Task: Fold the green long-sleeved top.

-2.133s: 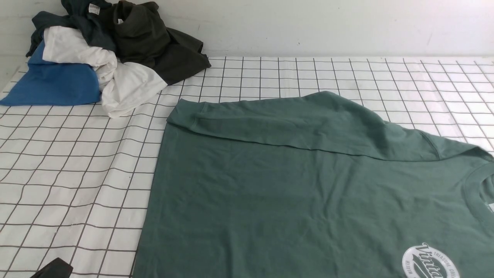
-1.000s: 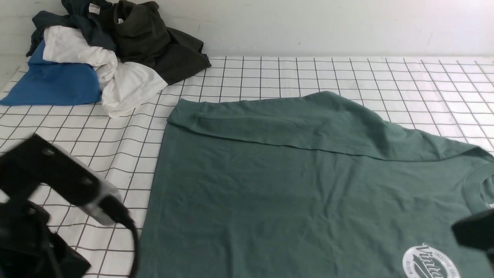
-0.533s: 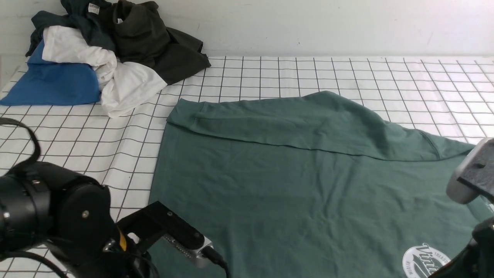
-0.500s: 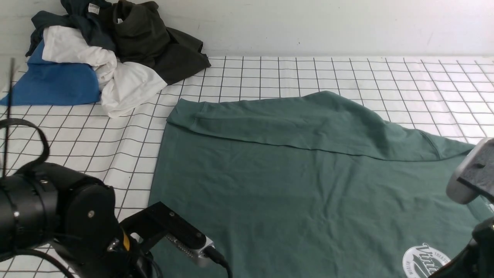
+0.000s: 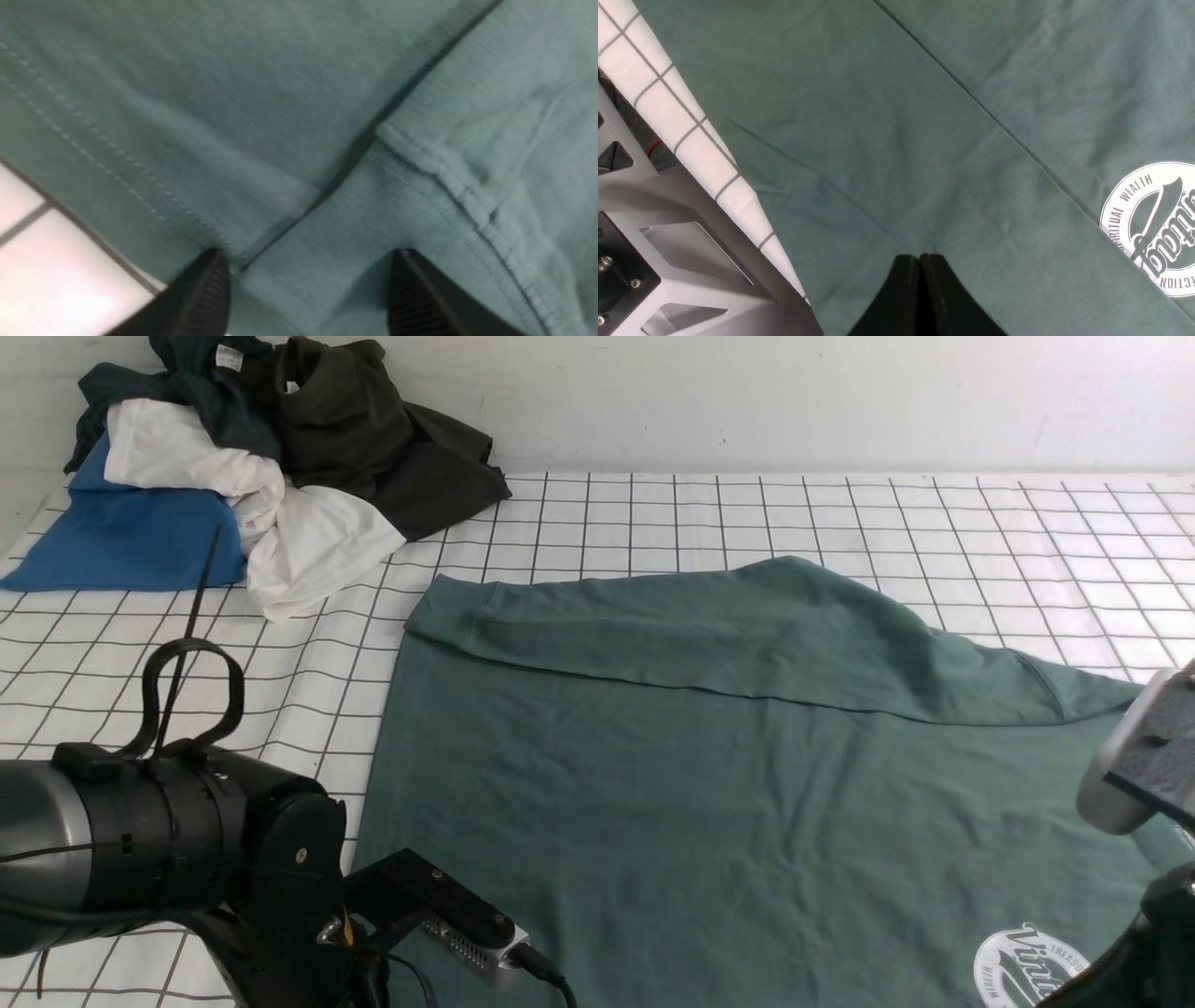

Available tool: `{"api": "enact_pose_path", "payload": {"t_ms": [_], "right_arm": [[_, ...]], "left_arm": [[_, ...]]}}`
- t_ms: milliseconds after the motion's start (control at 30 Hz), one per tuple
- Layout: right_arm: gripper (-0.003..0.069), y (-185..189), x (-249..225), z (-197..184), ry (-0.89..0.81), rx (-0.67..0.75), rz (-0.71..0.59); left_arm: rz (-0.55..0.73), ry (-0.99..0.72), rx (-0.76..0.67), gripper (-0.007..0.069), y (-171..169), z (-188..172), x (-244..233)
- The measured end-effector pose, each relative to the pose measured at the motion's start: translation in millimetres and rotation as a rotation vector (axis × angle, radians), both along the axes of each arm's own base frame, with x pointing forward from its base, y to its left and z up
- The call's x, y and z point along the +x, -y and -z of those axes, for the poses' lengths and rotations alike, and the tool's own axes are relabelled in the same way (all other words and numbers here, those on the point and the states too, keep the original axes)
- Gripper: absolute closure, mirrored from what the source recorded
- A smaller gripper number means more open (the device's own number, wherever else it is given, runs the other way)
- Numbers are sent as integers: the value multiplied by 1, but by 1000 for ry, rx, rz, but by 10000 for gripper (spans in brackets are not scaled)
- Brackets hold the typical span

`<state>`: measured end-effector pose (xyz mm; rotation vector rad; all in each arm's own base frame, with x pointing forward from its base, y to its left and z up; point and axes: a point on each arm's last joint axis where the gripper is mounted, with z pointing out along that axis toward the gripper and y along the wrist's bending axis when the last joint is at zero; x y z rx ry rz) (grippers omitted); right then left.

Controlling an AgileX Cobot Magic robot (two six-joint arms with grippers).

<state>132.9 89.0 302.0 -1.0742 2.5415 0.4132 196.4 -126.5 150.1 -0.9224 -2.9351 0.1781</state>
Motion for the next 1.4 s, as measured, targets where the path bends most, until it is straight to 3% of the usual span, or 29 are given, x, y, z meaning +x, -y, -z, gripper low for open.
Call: {"api": "enact_pose_path", "payload": {"t_ms": [267,333,600,833,1033,1200,1400], "right_arm": [[673,0,0,0,0,0,-1],[673,0,0,0,0,0,-1],[673,0,0,0,2,-2,-3],[673,4,3,1,38,-55,-5],[673,6,4,2,45,-74,7],[673,7,4,2,48,-82,7],[673,6,5,1,59,-76,10]], "left_arm": [[-9,1,-14,566,0,-5,-3],[-10,17,-26,600,-1,-10,-4],[0,117,-83,610,0,-44,-2],[46,340,-123,610,16,-115,46],[-34,393,-104,610,9,-161,104],[-98,370,-78,610,-4,-163,139],[-122,282,-47,603,-4,-123,164]]}}
